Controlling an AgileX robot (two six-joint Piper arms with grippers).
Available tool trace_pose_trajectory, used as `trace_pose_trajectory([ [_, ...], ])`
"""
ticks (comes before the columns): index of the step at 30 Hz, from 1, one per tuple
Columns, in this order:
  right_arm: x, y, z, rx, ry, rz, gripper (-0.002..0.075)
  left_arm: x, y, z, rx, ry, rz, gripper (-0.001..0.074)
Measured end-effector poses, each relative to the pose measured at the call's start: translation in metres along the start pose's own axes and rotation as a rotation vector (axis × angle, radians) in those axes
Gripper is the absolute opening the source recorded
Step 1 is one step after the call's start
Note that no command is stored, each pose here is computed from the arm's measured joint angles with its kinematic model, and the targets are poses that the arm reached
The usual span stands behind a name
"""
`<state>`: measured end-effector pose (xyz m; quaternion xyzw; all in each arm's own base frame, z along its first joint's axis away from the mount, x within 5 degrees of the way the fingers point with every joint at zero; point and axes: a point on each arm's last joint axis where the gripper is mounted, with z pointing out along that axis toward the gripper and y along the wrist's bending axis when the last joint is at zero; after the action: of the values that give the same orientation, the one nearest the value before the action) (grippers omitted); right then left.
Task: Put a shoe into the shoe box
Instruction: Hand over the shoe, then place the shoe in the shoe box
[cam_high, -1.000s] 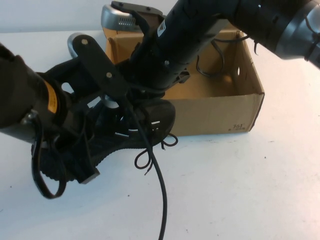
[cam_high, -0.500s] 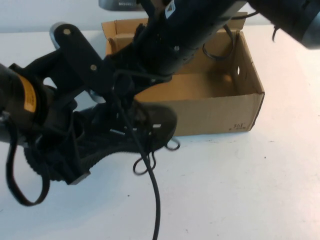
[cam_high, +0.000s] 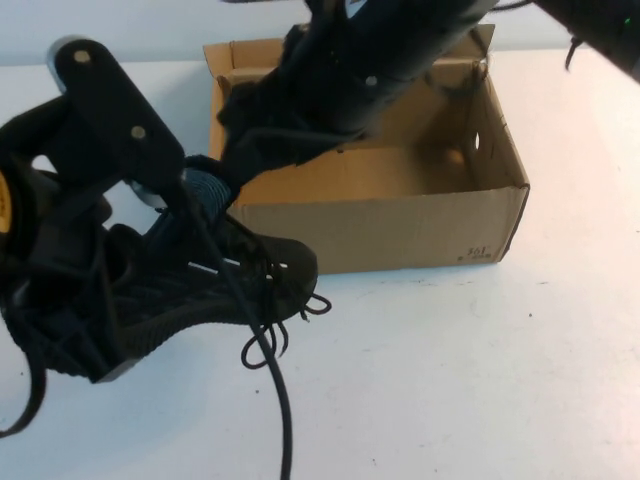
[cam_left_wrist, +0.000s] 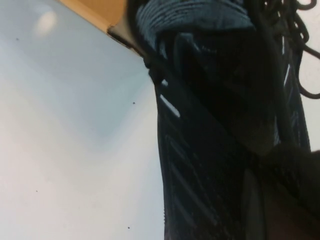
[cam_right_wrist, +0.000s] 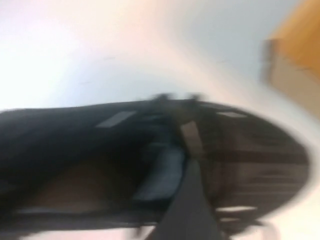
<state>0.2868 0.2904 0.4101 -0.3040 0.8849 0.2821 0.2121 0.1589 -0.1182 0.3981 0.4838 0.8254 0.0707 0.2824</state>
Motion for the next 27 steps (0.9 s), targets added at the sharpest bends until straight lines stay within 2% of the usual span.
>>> trace_pose_trajectory([
  [2,0.0,-0.004,-0.01,0.083,-0.024,-0.036,0.0477,0.003,0.001,-0.005,-0.011,-0.011,0.003,0.0021],
  [4,0.0,-0.006,-0.027,0.163,-0.061,-0.071,0.0426,0.006,0.002,-0.01,-0.03,-0.023,0.012,0.0021],
  [8,0.003,-0.001,-0.064,0.233,-0.141,-0.111,0.0234,0.009,0.005,-0.019,-0.072,-0.067,0.072,0.0021],
  [10,0.006,0.005,-0.082,0.232,-0.179,-0.121,0.0103,0.006,0.007,-0.019,-0.09,-0.102,0.098,0.0021],
  [13,0.011,0.012,-0.104,0.227,-0.223,-0.131,0.002,-0.002,0.01,-0.021,-0.128,-0.179,0.136,0.002],
  [21,0.037,0.013,-0.123,0.241,-0.204,-0.129,-0.0013,-0.024,0.023,-0.026,-0.315,-0.384,0.232,0.002],
  [27,0.059,0.002,-0.115,0.296,-0.198,-0.125,-0.0015,-0.047,0.025,-0.007,-0.36,-0.433,0.292,0.002],
])
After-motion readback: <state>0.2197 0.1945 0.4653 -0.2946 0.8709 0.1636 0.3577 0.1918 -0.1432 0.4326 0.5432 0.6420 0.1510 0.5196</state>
